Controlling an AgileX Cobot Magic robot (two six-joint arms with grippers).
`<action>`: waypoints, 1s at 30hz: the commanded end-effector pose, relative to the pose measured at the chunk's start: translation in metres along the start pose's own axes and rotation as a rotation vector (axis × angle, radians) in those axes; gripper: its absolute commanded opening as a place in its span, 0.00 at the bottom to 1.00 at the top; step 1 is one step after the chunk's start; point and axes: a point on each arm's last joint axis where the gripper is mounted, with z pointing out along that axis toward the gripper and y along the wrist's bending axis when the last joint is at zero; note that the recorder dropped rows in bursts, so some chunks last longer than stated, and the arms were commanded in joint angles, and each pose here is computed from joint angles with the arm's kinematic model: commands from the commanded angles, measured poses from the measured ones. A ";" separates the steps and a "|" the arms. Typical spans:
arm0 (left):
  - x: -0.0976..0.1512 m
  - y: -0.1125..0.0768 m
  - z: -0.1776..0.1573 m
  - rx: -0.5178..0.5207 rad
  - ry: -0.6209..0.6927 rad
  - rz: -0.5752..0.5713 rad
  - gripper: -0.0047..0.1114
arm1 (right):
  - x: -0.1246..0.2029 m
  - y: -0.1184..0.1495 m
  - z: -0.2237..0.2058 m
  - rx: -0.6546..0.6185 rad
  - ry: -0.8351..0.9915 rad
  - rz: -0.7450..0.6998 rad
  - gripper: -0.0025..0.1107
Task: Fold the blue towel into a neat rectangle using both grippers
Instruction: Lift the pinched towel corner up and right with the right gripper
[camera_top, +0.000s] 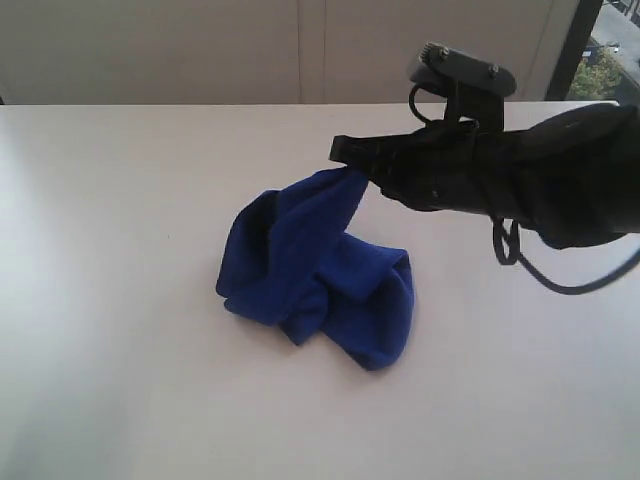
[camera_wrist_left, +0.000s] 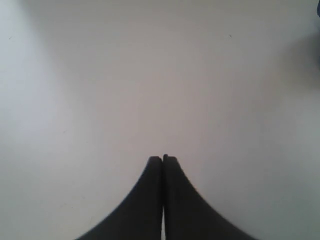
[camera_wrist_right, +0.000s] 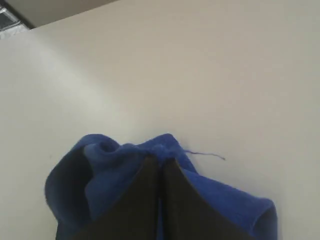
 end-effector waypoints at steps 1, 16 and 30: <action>0.001 0.000 0.001 0.000 -0.003 -0.004 0.04 | -0.010 0.012 -0.022 -0.127 0.000 -0.256 0.02; 0.001 0.000 0.001 0.000 -0.003 -0.004 0.04 | -0.017 -0.031 -0.034 -0.110 0.298 -0.535 0.02; 0.001 0.002 0.001 -0.025 -0.007 0.178 0.04 | -0.022 -0.032 -0.035 -0.083 0.291 -0.452 0.02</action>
